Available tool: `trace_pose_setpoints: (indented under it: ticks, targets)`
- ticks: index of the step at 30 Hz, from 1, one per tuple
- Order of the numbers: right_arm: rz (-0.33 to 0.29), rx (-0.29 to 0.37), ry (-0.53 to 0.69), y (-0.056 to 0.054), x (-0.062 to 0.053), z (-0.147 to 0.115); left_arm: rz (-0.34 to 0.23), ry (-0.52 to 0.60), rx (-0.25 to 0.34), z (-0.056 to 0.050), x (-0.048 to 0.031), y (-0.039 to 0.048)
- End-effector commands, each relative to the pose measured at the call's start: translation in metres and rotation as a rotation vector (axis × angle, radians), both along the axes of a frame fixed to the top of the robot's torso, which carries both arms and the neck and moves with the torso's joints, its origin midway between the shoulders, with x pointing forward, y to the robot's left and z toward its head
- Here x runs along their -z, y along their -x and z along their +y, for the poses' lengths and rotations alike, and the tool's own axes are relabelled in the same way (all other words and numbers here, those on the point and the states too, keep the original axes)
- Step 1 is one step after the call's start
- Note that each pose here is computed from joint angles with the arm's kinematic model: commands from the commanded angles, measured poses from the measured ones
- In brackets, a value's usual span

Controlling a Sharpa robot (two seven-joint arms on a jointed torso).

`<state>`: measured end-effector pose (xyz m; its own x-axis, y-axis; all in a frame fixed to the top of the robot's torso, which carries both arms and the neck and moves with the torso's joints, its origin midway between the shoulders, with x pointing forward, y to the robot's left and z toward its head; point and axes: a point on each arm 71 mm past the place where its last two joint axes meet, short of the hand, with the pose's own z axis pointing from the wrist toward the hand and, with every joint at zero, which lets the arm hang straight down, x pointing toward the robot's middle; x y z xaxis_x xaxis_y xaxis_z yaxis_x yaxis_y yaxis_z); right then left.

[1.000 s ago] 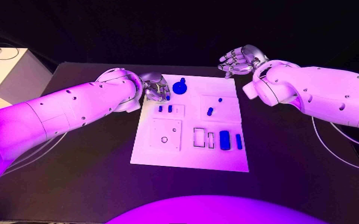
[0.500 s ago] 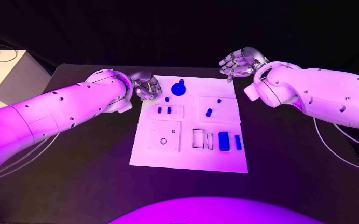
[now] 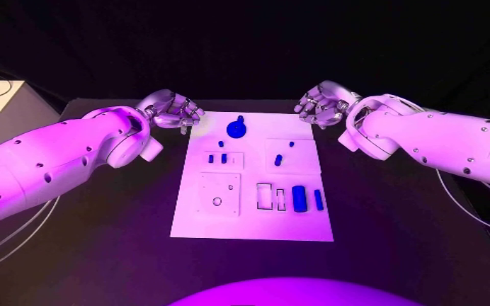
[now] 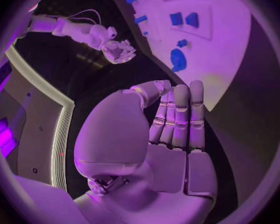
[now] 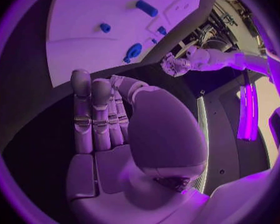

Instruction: Assemble the parts on the task board

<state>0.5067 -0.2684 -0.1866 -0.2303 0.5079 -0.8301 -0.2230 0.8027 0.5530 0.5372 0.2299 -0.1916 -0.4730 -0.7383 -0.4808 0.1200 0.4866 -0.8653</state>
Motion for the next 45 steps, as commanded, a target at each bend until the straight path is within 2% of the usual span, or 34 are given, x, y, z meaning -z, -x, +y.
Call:
trace_pose_setpoints:
  ticks: [1,5,8,15,28,45]
  targets:
    - [-0.098,-0.082,0.188,0.007,0.002,0.006,-0.043,0.317,0.033,-0.004,-0.013,0.0081]
    - [-0.142,-0.091,0.269,0.016,0.006,0.007,-0.042,0.46,0.058,-0.005,-0.0125,0.0249]
    - [-0.158,-0.099,0.314,0.021,0.012,0.01,-0.033,0.526,0.067,-0.005,-0.0123,0.0351]
    - [-0.196,-0.11,0.38,0.028,0.026,0.019,-0.014,0.589,0.077,-0.004,-0.011,0.0503]
    - [-0.169,-0.127,0.425,0.03,0.047,0.033,0.002,0.611,0.061,0.0,-0.01,0.0562]
    - [-0.14,-0.151,0.439,0.029,0.06,0.049,0.016,0.606,0.058,0.0,-0.0091,0.0569]
